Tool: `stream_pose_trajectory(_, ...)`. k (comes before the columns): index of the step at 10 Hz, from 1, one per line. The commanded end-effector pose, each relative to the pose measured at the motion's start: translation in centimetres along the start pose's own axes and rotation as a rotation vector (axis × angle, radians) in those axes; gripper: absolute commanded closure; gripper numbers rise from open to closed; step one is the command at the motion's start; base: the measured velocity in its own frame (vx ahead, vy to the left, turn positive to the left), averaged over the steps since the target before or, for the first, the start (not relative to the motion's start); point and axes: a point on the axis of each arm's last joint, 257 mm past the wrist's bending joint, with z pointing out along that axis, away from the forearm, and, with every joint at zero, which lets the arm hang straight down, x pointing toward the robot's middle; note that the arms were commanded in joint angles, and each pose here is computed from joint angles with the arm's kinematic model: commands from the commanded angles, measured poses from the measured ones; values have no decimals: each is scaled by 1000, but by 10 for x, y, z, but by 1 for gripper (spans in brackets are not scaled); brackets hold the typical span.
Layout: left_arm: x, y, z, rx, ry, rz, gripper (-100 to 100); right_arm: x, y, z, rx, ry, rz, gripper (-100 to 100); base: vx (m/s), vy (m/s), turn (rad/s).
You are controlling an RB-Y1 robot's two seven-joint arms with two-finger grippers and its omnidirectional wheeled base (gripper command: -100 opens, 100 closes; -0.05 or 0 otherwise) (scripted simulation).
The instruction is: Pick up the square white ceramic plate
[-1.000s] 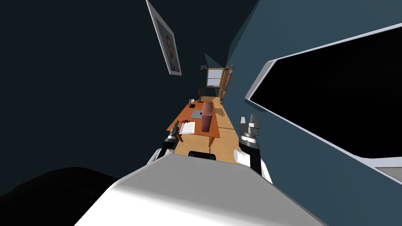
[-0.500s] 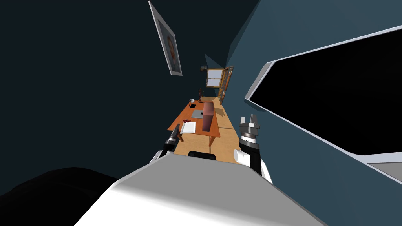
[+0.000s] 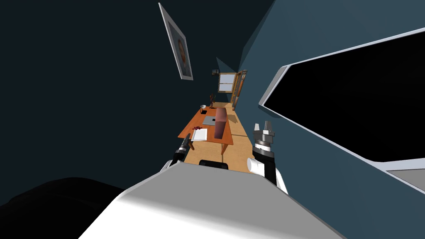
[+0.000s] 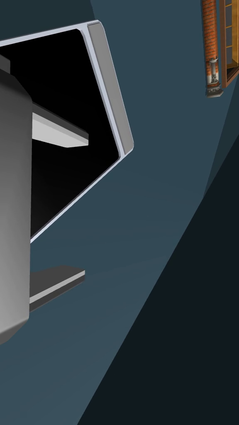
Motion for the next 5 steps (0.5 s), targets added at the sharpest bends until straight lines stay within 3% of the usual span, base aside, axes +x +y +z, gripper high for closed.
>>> stream_pose_trajectory(1, 6, 22, -8, -46, 8, -2, -100, 0, 0, 0, 0, 0, 0, 0, -2, 15, -4)
stream_pose_trajectory(5, 12, 59, -15, -120, 18, -11, -100, 0, 0, 0, 0, 0, 0, 0, 5, 10, 1)
